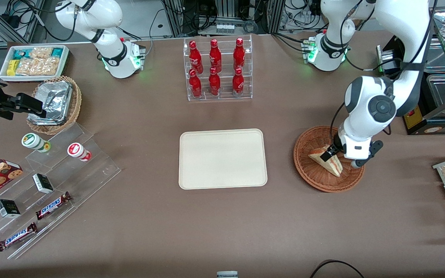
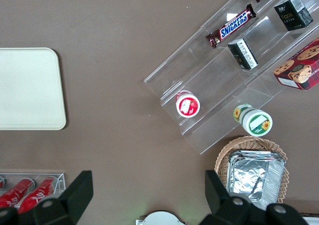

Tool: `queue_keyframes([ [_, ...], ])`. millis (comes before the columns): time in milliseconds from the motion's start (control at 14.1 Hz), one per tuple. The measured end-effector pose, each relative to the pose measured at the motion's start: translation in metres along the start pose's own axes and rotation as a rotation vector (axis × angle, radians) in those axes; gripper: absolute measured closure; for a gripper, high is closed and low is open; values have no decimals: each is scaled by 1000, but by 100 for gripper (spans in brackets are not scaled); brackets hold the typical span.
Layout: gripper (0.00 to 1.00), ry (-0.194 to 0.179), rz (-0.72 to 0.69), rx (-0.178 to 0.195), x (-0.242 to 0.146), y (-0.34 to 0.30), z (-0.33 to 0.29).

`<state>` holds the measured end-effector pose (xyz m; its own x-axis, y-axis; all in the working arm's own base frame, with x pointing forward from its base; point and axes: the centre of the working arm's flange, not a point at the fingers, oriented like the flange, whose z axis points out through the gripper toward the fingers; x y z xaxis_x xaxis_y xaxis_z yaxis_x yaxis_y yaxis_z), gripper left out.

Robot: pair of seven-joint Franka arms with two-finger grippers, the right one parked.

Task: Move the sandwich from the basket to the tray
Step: 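Close the left gripper on the wrapped sandwich and lift it, then carry the sandwich with the left gripper over the cream tray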

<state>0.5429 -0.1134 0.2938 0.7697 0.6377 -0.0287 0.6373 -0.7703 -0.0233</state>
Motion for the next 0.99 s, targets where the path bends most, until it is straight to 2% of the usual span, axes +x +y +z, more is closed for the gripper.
queue_keyframes([
  [354, 0, -12, -10, 6, 2, 3, 34],
  [425, 3, -15, -11, 8, 2, 3, 40],
  [780, 57, -11, -11, 3, 4, 5, 39],
  [850, 62, -10, -11, 2, 6, 7, 33],
  [992, 68, -23, -6, 23, 10, 15, 1],
])
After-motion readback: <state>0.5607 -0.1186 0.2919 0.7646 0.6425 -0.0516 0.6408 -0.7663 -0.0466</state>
